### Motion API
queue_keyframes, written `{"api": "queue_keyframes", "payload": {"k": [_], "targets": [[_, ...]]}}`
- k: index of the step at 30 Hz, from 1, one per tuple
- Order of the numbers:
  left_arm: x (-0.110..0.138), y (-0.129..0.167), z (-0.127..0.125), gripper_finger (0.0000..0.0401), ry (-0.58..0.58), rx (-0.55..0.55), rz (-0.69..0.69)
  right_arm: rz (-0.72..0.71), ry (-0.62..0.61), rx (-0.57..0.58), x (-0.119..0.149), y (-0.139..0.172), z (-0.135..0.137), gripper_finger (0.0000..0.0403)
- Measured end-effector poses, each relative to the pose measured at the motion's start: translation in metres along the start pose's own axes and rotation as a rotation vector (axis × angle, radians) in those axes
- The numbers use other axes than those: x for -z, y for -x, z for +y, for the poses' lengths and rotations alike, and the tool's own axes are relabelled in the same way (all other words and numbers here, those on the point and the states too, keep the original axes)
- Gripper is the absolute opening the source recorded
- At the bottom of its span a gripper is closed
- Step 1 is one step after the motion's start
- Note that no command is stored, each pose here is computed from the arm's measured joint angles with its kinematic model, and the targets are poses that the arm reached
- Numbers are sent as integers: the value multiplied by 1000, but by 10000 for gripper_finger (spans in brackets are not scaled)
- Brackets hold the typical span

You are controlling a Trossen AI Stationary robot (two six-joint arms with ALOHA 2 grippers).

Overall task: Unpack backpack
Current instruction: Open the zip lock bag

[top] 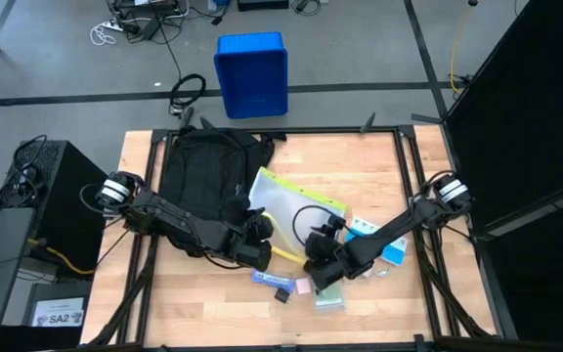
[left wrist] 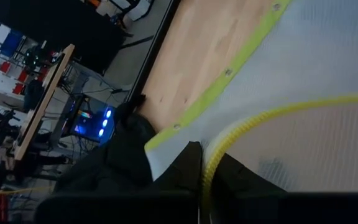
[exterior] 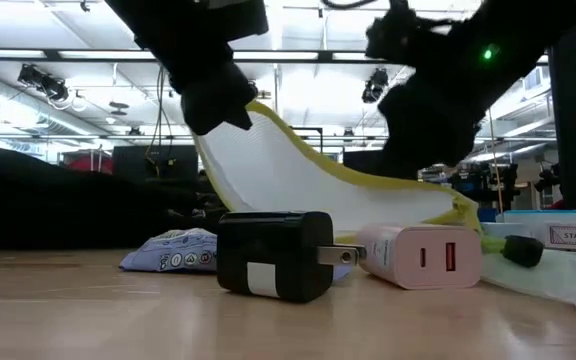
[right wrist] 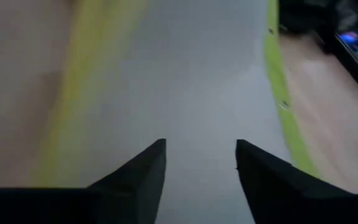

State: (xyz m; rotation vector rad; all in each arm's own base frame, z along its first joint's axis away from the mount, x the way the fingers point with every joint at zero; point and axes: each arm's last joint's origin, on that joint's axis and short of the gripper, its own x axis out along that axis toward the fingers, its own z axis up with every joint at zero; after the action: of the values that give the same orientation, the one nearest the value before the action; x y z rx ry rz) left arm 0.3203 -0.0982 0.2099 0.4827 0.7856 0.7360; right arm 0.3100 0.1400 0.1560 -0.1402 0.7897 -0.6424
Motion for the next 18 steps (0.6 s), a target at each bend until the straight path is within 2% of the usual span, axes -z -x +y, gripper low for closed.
{"api": "queue_keyframes", "payload": {"k": [6,10,14,18], "targets": [[8,0,3,0,14,-20,46,76,-16,95,-1,-15,-18,79],[8,0,4,0,29,-21,50,81,-26,108,-5,-22,-24,41],[8,0,3,0,31,-14,54,21,-15,28,-19,-14,-17,38],[8,0,3,0,31,-11,55,-79,46,-115,-40,6,2,74]]}}
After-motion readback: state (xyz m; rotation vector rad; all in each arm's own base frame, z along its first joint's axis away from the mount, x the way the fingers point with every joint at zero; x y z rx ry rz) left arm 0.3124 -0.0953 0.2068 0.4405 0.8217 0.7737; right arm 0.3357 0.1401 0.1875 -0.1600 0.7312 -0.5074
